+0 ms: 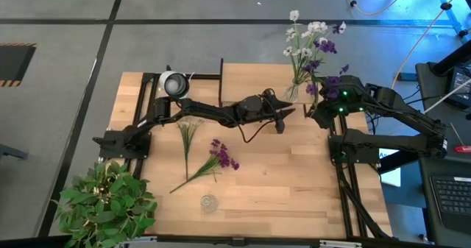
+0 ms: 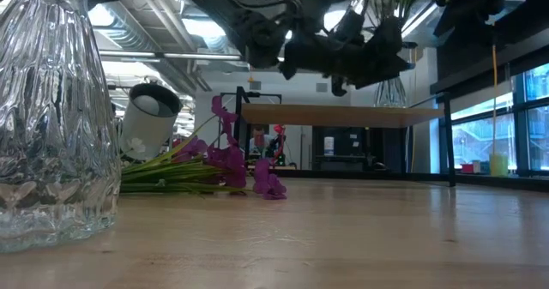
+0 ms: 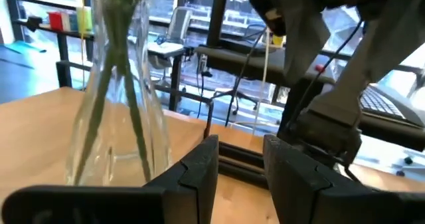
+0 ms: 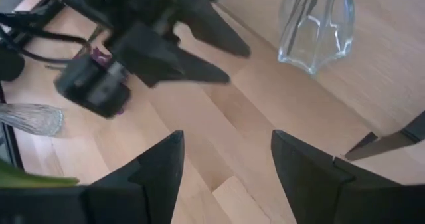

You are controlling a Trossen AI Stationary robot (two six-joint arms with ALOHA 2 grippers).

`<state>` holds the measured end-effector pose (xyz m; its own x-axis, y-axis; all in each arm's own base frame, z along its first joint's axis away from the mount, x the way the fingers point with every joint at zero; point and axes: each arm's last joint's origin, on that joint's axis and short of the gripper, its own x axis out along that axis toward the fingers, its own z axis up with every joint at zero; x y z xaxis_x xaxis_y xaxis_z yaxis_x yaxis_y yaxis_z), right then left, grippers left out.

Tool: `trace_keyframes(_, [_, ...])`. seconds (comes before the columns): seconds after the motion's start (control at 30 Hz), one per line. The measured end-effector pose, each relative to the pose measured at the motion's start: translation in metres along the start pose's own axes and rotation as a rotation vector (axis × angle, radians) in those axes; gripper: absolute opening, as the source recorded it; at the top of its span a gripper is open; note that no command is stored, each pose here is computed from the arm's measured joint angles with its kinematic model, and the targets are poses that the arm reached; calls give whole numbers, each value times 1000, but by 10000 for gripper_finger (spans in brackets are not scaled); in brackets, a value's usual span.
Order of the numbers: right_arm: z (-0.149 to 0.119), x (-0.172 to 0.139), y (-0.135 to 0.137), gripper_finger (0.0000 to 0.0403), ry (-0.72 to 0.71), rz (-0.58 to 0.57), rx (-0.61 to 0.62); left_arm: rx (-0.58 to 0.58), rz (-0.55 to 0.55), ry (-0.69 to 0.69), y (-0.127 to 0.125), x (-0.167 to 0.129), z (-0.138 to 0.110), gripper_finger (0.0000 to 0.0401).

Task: Pick and place flowers into a vace then onto a shelf
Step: Put the right transparent vase on the shelf

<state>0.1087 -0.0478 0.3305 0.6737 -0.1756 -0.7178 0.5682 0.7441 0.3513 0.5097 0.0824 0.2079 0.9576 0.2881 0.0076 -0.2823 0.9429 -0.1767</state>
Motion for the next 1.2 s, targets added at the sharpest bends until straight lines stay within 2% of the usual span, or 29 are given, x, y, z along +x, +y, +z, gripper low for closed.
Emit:
trace_keyframes(0.17, [2, 0, 1, 228, -17, 7, -2, 5, 71, -13, 5, 11, -4, 113])
trace_keyframes(0.33, [2, 0, 1, 228, -17, 7, 6, 51, 159, 39, 14, 12, -6, 113])
trace_keyframes(0.73, [3, 0, 1, 228, -30, 14, 5, 30, 188, 47, 28, 13, -6, 113])
trace_keyframes(1.2, [1, 0, 7, 228, 57, 212, 45, 30, 217, 45, 32, 14, -5, 113])
